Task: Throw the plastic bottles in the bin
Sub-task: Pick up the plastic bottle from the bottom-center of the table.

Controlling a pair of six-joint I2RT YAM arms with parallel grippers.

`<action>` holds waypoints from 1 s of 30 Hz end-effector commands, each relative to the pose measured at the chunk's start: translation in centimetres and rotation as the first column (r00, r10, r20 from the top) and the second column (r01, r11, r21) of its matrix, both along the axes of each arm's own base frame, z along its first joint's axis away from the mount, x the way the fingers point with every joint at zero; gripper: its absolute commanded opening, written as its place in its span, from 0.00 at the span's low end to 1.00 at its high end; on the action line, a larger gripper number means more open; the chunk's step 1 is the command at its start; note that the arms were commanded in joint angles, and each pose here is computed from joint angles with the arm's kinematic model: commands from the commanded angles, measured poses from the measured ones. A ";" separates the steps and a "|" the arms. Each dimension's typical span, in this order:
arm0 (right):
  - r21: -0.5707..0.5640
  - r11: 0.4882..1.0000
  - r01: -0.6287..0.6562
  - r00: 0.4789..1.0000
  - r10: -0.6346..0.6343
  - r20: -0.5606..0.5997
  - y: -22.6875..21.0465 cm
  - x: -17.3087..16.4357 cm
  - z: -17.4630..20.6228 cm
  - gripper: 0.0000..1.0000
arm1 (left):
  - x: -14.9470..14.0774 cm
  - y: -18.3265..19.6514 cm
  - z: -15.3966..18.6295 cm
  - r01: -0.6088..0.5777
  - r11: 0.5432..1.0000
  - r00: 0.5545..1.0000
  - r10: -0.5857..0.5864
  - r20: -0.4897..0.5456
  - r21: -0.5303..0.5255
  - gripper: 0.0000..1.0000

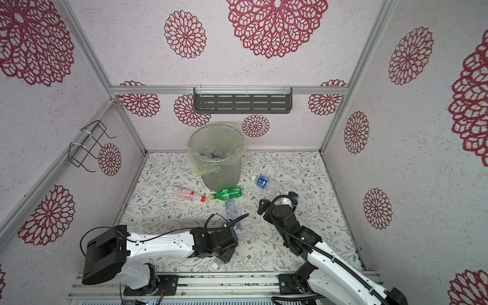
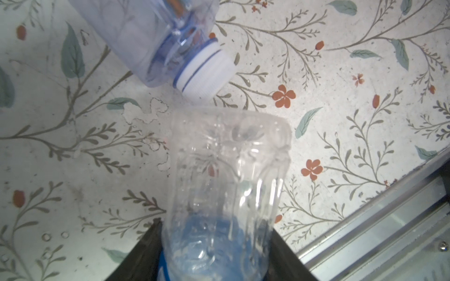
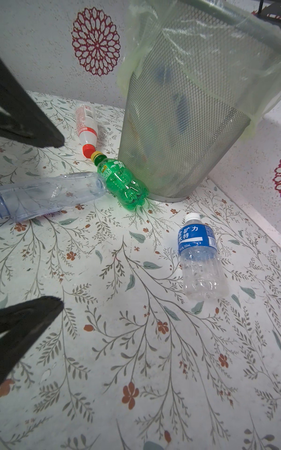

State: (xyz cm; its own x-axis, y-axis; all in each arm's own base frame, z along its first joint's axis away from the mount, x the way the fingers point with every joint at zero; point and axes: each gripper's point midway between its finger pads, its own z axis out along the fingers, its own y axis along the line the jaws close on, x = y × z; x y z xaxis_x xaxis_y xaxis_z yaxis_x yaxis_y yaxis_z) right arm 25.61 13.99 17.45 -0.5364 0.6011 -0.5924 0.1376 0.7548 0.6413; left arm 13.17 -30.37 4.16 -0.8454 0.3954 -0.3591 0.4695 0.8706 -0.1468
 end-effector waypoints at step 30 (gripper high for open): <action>0.017 1.000 0.006 0.999 -0.005 -0.048 -0.2 -0.7 -2.5 0.99 | 5.2 -0.1 13.1 -0.086 0.921 0.986 0.134 0.102 -0.379 0.54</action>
